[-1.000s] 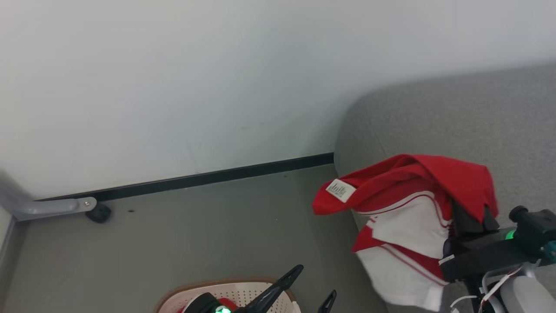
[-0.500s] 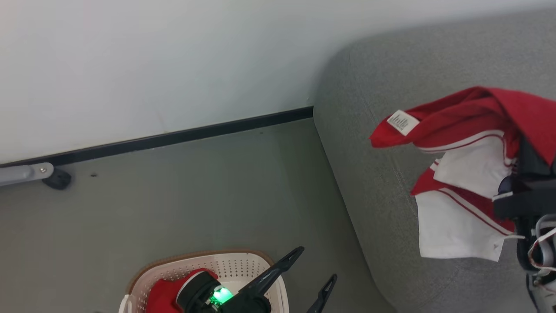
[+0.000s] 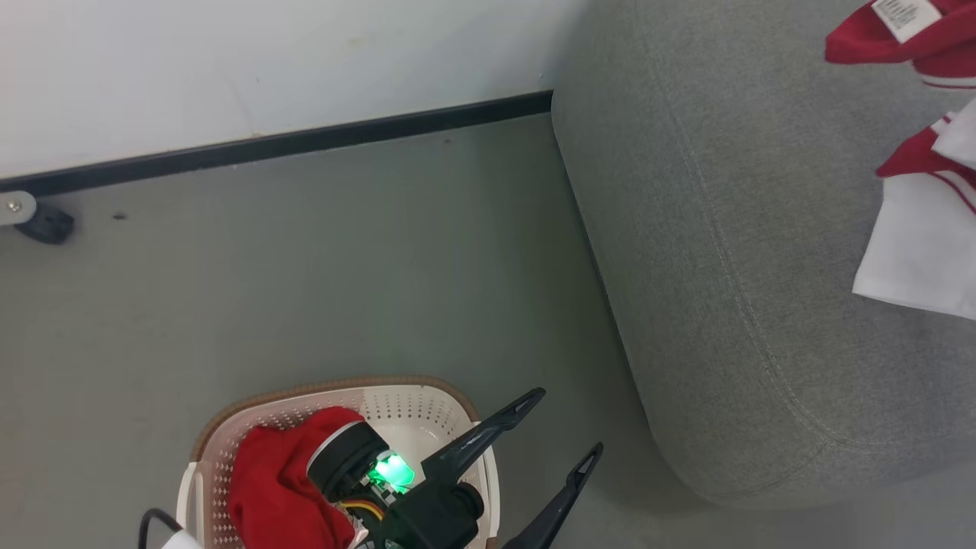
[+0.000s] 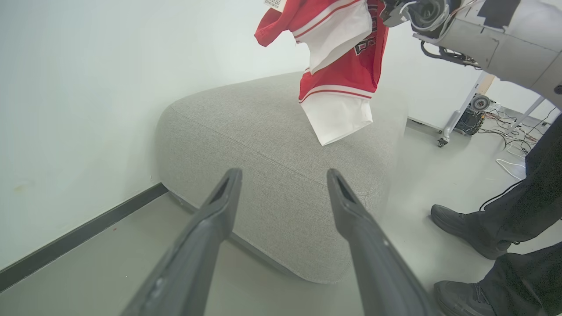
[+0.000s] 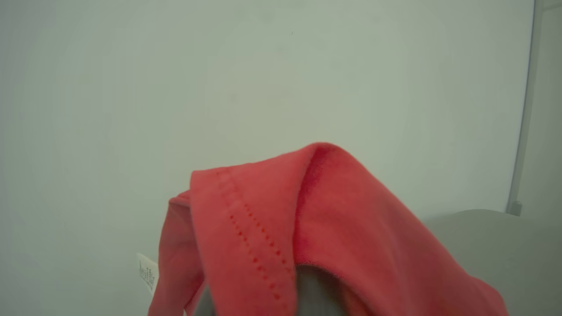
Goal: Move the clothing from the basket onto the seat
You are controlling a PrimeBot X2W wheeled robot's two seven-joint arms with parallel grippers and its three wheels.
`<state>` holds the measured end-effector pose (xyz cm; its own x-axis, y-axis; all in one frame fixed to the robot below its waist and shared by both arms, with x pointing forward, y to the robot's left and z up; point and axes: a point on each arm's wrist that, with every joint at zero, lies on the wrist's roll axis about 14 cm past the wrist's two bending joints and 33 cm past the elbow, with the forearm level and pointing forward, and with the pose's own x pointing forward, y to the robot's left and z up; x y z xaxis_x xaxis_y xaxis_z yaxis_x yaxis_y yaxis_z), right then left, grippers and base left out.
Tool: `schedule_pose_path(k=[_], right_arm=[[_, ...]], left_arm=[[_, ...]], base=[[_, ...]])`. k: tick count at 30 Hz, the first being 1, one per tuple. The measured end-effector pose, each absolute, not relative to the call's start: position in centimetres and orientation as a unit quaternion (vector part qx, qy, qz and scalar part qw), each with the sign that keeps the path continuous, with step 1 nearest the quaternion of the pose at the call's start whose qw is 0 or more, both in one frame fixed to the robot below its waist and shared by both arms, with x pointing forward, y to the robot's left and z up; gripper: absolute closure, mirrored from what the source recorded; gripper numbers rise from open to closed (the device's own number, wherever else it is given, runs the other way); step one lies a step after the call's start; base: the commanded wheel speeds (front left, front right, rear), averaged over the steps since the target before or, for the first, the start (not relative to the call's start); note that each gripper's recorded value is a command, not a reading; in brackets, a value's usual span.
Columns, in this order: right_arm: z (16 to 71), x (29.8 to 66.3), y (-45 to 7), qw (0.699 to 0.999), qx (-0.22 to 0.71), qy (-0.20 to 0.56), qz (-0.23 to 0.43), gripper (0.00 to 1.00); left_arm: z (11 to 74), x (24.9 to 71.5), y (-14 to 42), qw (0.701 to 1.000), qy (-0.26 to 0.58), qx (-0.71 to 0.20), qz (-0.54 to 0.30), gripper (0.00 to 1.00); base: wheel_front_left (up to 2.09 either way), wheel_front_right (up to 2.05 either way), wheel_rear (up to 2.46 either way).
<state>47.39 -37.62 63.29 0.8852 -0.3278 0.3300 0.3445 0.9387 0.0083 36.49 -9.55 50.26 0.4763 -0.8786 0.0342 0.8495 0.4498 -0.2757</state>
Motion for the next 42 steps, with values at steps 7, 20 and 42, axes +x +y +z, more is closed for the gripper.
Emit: schedule_pose_path(k=[7, 20, 42], right_arm=[[62.9, 49.5, -40.4, 0.964, -0.042, -0.16, -0.207, 1.0], [55.6, 53.3, -43.1, 0.964, -0.029, -0.087, -0.249, 1.0], [47.8, 54.0, -44.4, 0.958, 0.018, 0.006, -0.287, 0.0]], left_arm=[[48.5, 37.7, -9.5, 0.844, 0.073, -0.138, -0.513, 0.0], [44.9, 40.2, -8.8, 0.845, 0.102, -0.149, -0.503, 0.0], [42.3, 40.7, -8.0, 0.851, 0.123, -0.145, -0.489, 0.0]], base=[[0.0, 0.0, 0.0], [0.0, 0.0, 0.0], [0.0, 0.0, 0.0]])
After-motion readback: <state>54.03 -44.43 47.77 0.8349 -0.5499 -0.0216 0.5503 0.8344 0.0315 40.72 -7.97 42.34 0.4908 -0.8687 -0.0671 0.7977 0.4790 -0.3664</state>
